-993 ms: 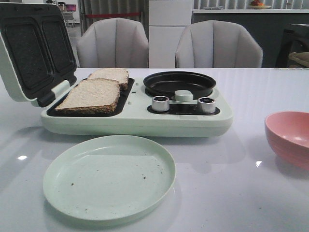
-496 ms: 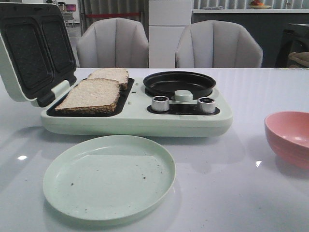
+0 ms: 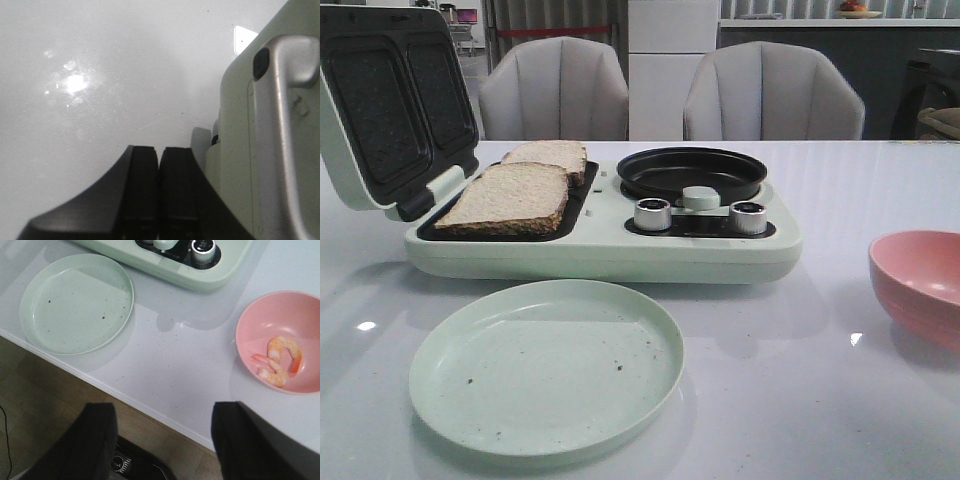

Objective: Make breakfast with bread and shrimp

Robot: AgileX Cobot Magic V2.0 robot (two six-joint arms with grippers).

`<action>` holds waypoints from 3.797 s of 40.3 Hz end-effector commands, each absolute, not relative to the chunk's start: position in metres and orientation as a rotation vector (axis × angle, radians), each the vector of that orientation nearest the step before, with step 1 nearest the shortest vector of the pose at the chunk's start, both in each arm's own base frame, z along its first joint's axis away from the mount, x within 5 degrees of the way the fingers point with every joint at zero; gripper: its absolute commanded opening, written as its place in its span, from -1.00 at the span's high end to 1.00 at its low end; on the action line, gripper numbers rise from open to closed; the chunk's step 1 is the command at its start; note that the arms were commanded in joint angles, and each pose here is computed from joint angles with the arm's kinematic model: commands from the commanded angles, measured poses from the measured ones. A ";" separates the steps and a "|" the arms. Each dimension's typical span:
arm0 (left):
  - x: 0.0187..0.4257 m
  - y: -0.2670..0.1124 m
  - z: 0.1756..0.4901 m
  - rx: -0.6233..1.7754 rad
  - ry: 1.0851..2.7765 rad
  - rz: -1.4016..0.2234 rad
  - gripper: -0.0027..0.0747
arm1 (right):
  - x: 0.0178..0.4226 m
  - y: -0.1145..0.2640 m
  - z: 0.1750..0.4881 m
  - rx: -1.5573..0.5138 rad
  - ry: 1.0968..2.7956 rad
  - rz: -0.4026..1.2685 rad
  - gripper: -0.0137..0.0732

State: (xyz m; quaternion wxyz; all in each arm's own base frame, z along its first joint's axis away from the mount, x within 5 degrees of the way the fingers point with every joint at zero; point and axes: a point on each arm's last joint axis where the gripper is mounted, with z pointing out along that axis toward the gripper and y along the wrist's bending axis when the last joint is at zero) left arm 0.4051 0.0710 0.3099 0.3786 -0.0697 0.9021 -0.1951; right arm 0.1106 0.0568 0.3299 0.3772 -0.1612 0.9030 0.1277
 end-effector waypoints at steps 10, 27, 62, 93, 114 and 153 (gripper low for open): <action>0.406 0.027 0.343 -0.048 2.233 -0.600 0.67 | 0.114 0.057 0.343 -0.388 2.218 0.343 -0.51; 0.391 -0.020 0.359 0.191 2.214 -0.805 0.67 | 0.114 0.057 0.343 -0.388 2.218 0.343 -0.51; 0.198 -0.121 0.363 0.825 2.069 -0.665 0.67 | 0.114 0.057 0.343 -0.388 2.218 0.343 -0.51; 0.122 -0.077 0.343 0.643 2.079 -0.400 0.68 | 0.118 0.058 0.341 -0.398 2.227 0.314 -0.51; 0.122 -0.077 0.343 0.643 2.079 -0.400 0.68 | 0.203 0.007 0.321 -0.018 2.519 -0.113 -0.51; 0.122 -0.077 0.343 0.641 2.076 -0.400 0.68 | 0.340 -0.040 0.220 0.122 2.805 -0.184 -0.44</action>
